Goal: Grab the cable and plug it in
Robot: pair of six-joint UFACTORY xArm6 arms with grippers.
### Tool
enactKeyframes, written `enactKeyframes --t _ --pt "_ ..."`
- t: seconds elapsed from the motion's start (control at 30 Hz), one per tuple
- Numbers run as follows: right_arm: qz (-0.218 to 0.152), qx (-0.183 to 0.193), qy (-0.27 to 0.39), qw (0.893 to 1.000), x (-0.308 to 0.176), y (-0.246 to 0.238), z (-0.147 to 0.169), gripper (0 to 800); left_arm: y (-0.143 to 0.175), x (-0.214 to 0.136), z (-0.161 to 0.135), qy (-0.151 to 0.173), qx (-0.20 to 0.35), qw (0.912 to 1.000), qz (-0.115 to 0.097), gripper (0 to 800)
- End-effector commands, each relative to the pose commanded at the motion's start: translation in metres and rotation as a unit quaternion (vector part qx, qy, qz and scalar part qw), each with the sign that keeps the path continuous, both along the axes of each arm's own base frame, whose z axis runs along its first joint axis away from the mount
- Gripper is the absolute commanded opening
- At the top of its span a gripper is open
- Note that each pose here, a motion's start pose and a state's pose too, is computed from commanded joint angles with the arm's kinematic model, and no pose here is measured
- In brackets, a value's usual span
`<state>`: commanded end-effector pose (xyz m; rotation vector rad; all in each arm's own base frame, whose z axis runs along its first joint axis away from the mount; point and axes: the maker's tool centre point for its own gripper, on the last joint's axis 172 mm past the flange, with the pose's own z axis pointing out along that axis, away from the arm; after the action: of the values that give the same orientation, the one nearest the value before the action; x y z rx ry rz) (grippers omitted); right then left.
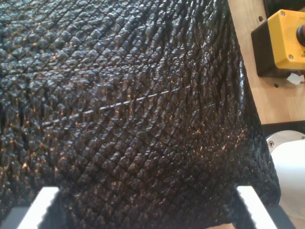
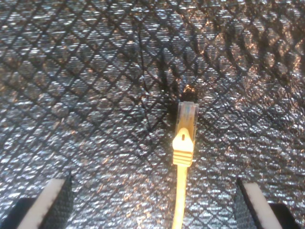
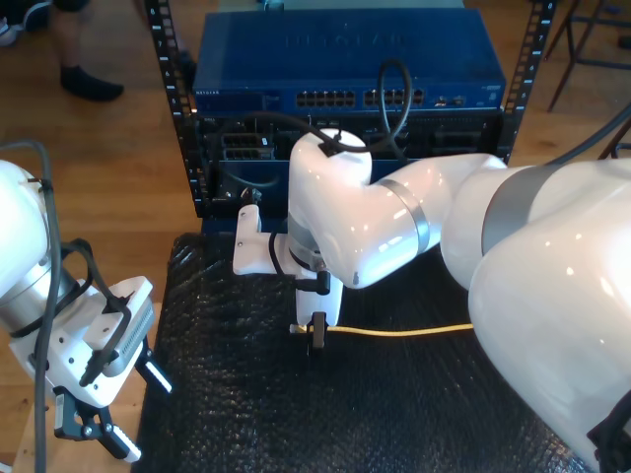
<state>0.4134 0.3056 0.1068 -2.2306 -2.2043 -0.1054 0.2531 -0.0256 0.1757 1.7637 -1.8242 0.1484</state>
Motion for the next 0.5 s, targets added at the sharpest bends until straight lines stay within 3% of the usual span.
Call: enactKeyframes --t 0.3,0.5 --pt "0.006 -0.006 -0.005 1.0 0.007 0.001 -0.02 778 0.0 0.0 0.001 0.0 -0.001 1.0 0.0 800" --pt "0.009 -0.002 -0.014 1.0 0.013 0.004 -0.021 733 0.0 0.0 0.001 -0.001 -0.001 1.0 0.0 800"
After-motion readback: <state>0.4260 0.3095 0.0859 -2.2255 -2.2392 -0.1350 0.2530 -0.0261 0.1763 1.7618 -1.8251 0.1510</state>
